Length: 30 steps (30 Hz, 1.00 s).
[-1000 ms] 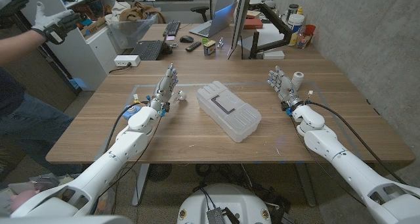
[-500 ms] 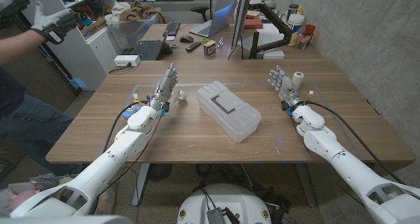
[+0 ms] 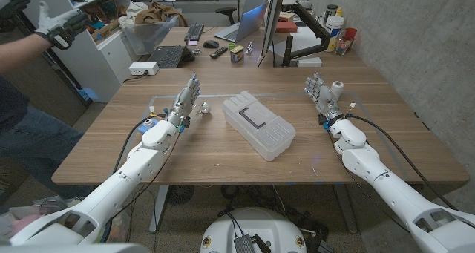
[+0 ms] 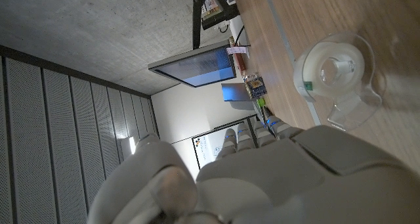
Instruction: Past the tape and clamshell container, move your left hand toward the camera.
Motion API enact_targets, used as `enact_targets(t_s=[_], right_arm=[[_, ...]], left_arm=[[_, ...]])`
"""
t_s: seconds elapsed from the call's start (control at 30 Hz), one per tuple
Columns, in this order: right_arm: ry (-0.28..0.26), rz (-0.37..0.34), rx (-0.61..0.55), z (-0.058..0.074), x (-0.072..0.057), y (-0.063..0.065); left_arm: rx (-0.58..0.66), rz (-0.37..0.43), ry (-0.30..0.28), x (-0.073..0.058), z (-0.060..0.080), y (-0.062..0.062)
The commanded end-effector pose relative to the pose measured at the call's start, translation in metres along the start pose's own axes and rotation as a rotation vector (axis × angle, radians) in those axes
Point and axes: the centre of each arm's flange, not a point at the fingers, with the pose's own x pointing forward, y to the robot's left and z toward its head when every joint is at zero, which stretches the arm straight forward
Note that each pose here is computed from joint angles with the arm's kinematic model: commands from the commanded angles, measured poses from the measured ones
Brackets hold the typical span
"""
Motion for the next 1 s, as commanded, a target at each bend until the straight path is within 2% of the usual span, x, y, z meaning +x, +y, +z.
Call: enact_targets(t_s=[0.03, 1.0], right_arm=[[-0.008, -0.009, -0.013, -0.001, 0.001, 0.003], [-0.024, -0.032, -0.007, -0.006, 0.003, 0.008]], left_arm=[[0.014, 0.003, -0.03, -0.006, 0.007, 0.008], [0.082, 0.015, -0.056, -0.017, 0.021, 0.028]])
